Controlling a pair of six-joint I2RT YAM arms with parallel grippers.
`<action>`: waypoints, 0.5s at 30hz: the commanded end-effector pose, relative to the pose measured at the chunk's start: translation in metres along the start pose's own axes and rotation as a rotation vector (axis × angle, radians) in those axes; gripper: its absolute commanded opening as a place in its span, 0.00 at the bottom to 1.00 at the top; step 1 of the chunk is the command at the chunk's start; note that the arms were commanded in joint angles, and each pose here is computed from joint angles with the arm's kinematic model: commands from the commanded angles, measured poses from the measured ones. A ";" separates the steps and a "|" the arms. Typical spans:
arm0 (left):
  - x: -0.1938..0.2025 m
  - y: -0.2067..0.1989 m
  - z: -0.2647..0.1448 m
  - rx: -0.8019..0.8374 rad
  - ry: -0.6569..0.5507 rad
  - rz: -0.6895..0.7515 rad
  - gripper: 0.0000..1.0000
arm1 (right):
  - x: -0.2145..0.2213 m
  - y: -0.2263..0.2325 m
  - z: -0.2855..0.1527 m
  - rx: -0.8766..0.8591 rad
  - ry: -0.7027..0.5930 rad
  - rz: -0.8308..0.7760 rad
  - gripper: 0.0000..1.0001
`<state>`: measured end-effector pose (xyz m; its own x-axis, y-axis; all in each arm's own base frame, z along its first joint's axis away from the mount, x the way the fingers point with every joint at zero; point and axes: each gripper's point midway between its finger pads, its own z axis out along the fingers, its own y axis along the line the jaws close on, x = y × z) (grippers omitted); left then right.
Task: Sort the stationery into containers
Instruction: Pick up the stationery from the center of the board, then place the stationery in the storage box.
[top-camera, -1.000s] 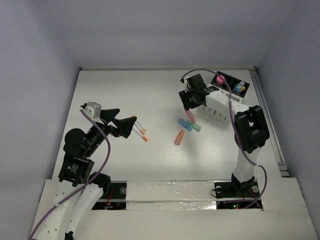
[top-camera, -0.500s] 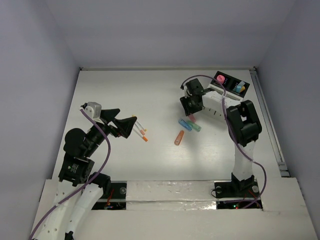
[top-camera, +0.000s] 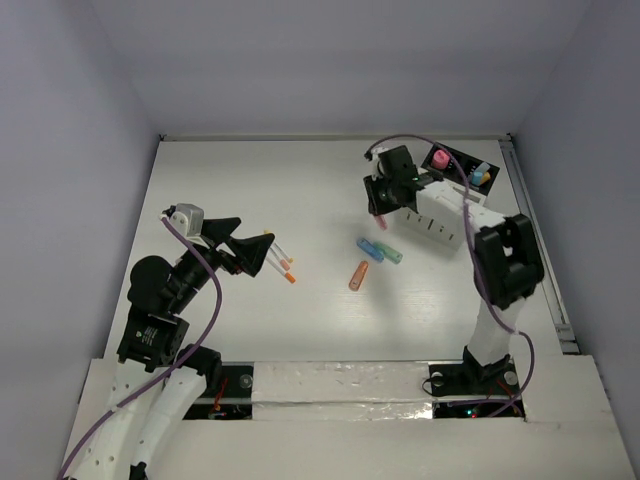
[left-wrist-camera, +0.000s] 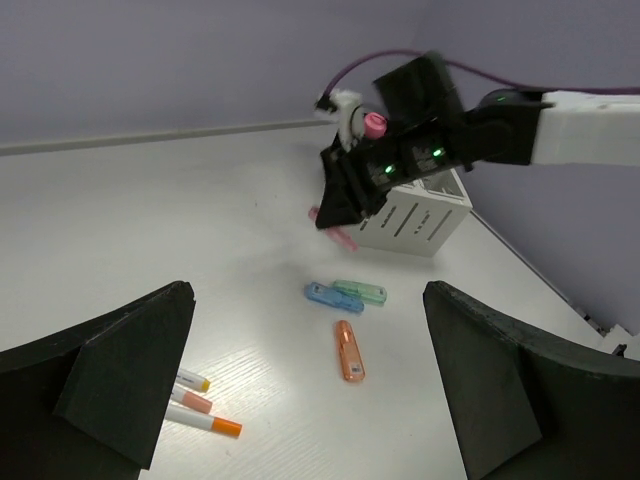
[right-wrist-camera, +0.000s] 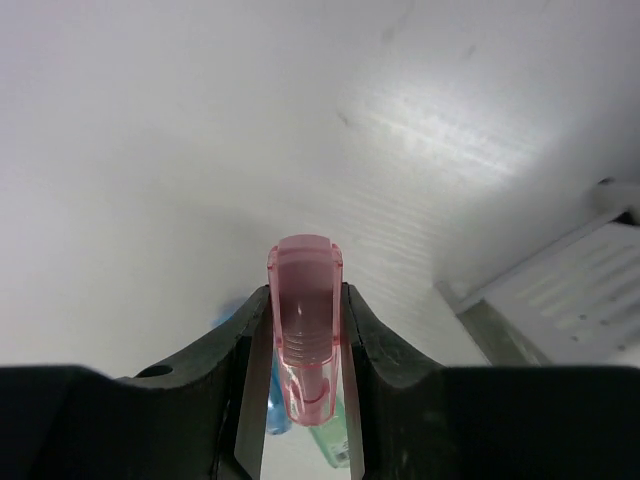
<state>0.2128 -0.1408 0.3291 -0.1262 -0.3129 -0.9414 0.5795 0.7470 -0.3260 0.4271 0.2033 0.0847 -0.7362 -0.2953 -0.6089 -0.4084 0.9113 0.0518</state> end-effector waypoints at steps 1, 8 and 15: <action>-0.009 -0.002 0.003 0.016 -0.033 0.014 0.99 | -0.101 0.009 -0.085 -0.003 -0.414 0.037 0.19; -0.009 -0.003 0.002 0.017 -0.034 0.013 0.99 | -0.136 -0.044 -0.151 0.242 -0.676 0.148 0.19; -0.010 -0.003 0.002 0.016 -0.038 0.014 0.99 | -0.118 -0.119 -0.153 0.469 -0.653 0.298 0.19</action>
<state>0.2130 -0.1408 0.3288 -0.1272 -0.3126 -0.9413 0.5791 0.7471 -0.3264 0.4705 0.1242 0.2803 -0.2681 0.0248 -0.9631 -0.0418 0.9984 0.0373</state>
